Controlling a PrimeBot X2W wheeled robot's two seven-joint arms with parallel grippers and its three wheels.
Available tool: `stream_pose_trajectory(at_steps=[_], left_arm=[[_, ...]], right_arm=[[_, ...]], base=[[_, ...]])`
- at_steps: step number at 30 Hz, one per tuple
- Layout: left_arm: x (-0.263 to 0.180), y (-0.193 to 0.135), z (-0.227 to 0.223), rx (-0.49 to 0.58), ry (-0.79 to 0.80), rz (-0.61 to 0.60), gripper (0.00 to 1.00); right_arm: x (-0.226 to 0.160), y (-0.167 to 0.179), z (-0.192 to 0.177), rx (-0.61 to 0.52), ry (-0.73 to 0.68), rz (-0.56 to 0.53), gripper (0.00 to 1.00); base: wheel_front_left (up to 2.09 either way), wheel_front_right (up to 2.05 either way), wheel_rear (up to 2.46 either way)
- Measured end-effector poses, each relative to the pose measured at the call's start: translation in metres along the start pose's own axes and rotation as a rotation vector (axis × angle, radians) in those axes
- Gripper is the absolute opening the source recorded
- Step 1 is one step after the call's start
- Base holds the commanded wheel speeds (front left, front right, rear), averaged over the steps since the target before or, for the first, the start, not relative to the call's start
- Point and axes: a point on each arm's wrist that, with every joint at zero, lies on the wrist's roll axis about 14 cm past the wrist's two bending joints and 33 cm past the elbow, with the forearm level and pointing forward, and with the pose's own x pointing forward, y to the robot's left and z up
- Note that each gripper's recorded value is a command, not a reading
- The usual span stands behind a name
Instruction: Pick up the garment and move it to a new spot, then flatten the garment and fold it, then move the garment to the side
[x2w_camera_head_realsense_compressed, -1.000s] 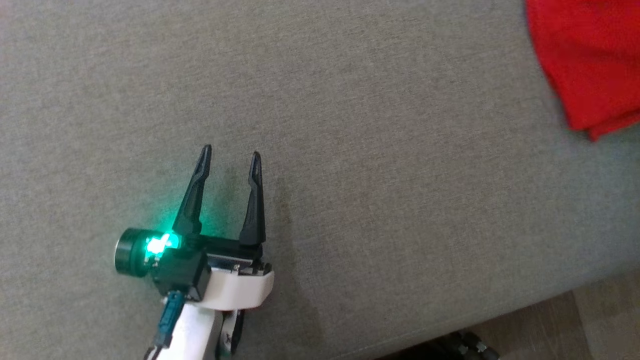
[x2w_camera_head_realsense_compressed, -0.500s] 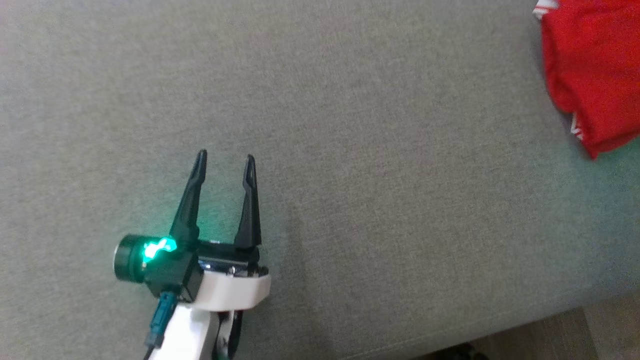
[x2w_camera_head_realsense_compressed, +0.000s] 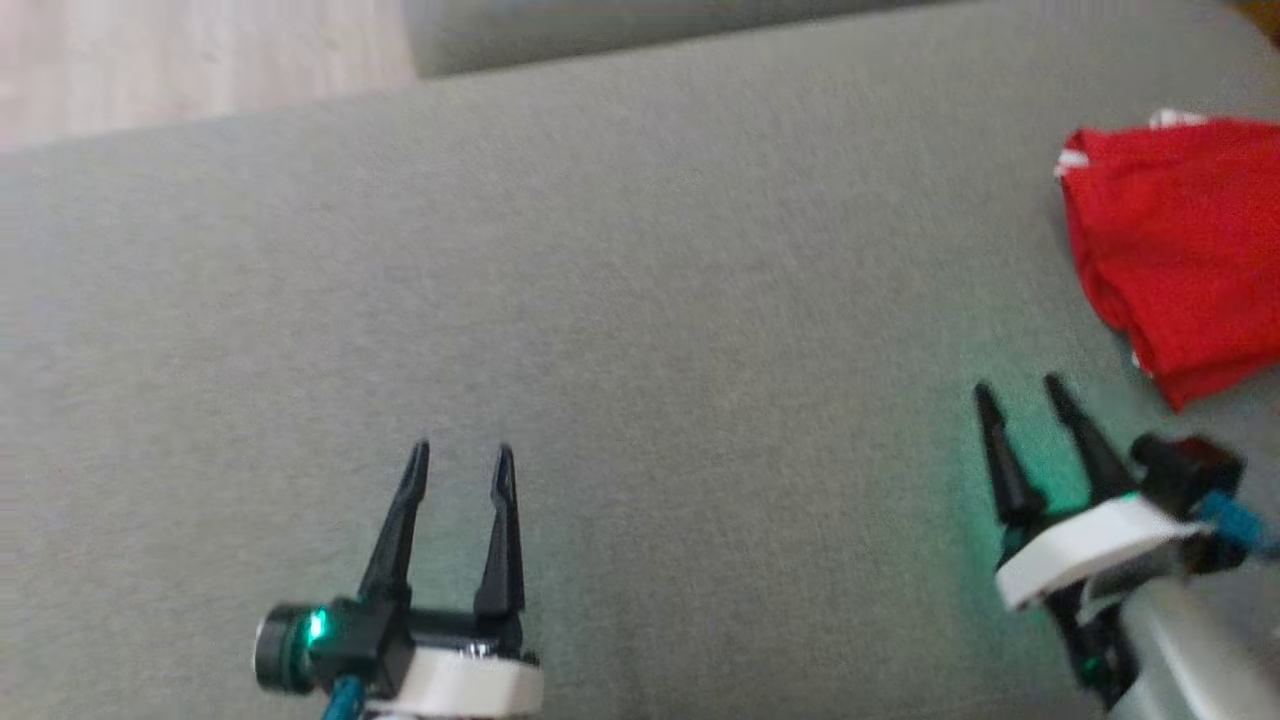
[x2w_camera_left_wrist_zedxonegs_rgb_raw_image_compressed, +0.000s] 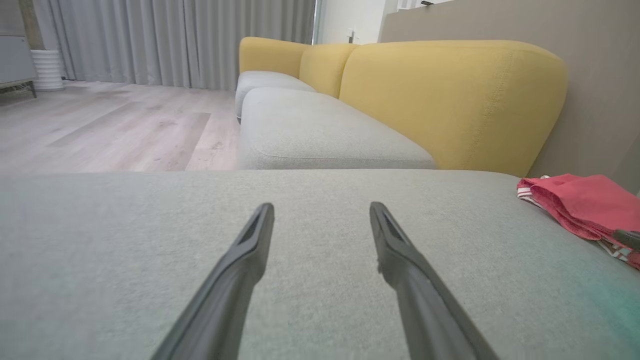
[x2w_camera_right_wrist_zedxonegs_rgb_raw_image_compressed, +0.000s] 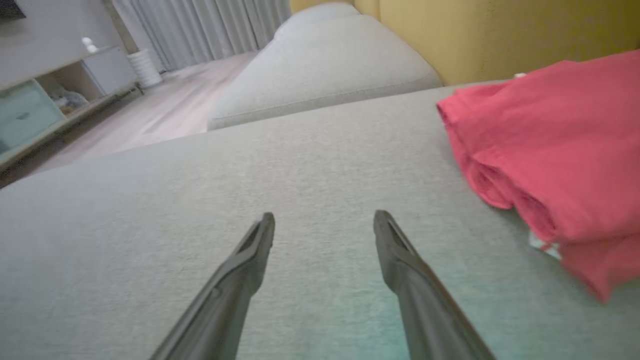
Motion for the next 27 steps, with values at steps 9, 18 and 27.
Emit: stream_pose_trajectory(at_steps=[9, 18, 27], left_arm=[[-0.053, 0.027, 0.016, 0.024, -0.047, 0.120, 1.00], [-0.081, 0.047, 0.023, 0.026, -0.079, 0.207, 1.00], [-0.087, 0.049, 0.026, 0.038, -0.088, 0.211, 1.00]], right_arm=[[-0.021, 0.063, 0.032, -0.037, -0.188, 0.109, 1.00], [-0.056, 0.075, 0.025, -0.071, -0.213, 0.104, 1.00], [-0.066, 0.076, 0.029, -0.067, -0.239, 0.091, 1.00]], base=[[0.00, 0.00, 0.00], [0.00, 0.00, 0.00], [0.00, 0.00, 0.00]])
